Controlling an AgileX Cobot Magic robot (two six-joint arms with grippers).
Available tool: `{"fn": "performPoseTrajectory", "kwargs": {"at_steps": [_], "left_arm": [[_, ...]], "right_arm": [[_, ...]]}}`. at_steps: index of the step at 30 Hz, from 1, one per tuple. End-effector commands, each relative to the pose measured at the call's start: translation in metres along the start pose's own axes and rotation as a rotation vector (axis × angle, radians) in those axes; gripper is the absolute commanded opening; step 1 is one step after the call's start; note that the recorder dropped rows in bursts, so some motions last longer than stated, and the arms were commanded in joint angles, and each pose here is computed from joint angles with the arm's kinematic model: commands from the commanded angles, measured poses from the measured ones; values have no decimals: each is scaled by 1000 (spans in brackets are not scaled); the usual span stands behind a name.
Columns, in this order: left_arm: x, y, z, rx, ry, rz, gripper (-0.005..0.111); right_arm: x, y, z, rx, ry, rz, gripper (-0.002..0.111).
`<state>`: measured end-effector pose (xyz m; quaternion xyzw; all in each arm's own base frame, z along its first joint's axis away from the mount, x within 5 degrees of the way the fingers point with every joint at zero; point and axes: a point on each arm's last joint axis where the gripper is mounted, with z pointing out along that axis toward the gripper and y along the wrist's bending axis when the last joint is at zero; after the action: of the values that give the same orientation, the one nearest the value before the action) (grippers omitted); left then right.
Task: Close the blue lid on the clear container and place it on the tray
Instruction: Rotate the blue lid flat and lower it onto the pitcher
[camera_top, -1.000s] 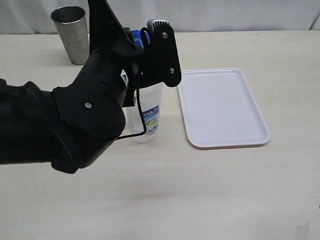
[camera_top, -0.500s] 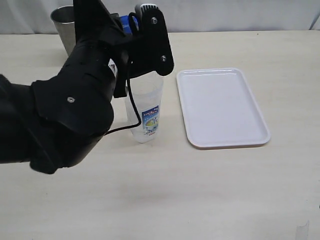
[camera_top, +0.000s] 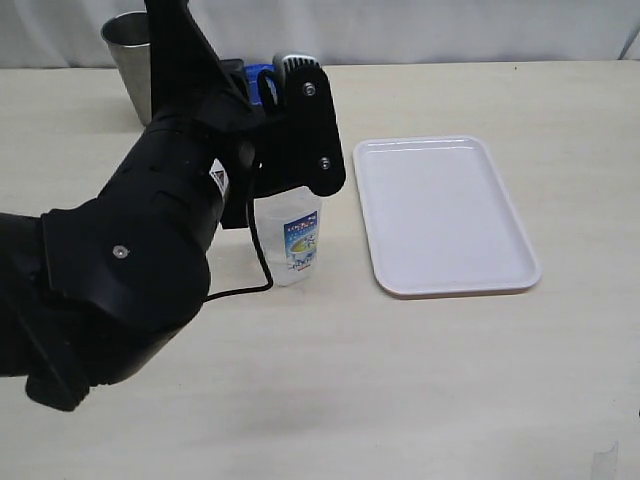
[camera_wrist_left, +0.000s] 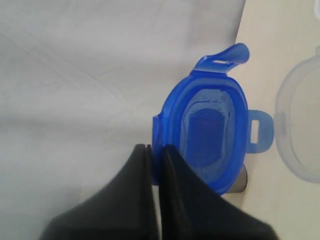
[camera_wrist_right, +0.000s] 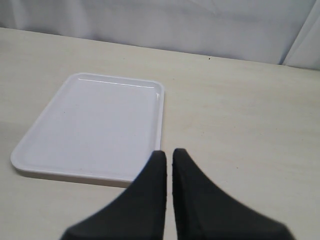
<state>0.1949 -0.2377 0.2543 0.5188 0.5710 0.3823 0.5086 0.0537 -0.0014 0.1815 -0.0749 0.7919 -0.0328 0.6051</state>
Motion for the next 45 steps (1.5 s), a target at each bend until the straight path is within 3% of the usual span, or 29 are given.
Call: {"fn": "performPoseTrajectory", "kwargs": {"at_steps": [1, 24, 45], "left_arm": [[-3, -2, -7, 2, -28, 1, 0], [-13, -13, -20, 82, -80, 35, 0], [-5, -35, -23, 204, -96, 67, 0]], "right_arm": [[0, 0, 0, 2, -1, 6, 5], [0, 0, 0, 2, -1, 6, 5], [0, 0, 0, 2, -1, 6, 5]]}}
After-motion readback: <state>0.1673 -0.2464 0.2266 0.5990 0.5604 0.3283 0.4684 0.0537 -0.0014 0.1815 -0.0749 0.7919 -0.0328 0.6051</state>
